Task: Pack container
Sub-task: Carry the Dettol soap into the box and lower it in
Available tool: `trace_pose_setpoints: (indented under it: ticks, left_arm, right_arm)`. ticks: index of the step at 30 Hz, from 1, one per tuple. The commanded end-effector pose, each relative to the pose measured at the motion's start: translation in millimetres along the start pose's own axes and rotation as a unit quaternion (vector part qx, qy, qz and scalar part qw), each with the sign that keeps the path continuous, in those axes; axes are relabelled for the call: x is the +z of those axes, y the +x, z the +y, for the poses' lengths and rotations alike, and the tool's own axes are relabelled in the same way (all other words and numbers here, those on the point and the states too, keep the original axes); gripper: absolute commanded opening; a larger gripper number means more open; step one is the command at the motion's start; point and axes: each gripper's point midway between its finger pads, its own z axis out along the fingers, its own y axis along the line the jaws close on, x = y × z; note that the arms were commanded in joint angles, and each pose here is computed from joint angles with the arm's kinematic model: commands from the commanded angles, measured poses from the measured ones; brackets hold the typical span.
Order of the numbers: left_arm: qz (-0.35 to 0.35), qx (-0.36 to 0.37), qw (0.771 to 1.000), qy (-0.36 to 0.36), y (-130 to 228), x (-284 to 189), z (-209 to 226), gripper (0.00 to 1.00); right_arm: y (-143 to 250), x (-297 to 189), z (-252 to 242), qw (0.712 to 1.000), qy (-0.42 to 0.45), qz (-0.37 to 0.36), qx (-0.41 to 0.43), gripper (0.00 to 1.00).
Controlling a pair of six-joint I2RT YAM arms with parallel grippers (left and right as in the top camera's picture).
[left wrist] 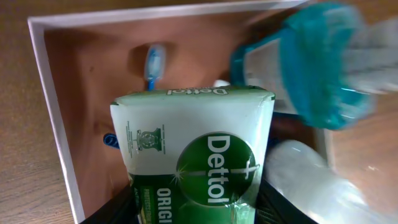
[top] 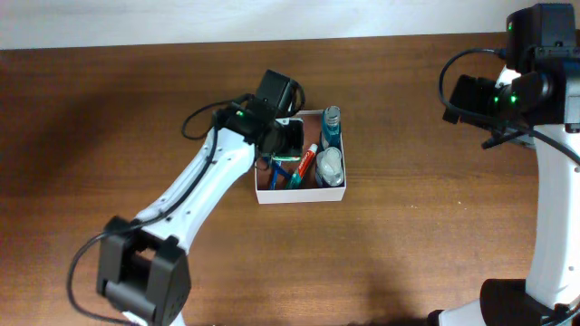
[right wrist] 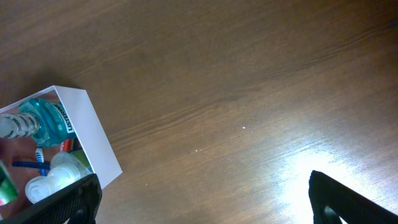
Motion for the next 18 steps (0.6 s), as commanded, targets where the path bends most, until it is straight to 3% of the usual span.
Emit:
trace_pose_setpoints:
  ticks: [1,18]
  left_arm:
    - [-0.004,-0.019,1.0,-0.018,-5,10,5,0.15]
    - [0.02,-0.039,0.995,-0.093,7,54,34,0.15]
  right_arm:
    - [-2,0,-3,1.0,0.005,-0.003,0.0,0.98]
    - [-2,0,-3,1.0,0.005,-0.003,0.0,0.98]
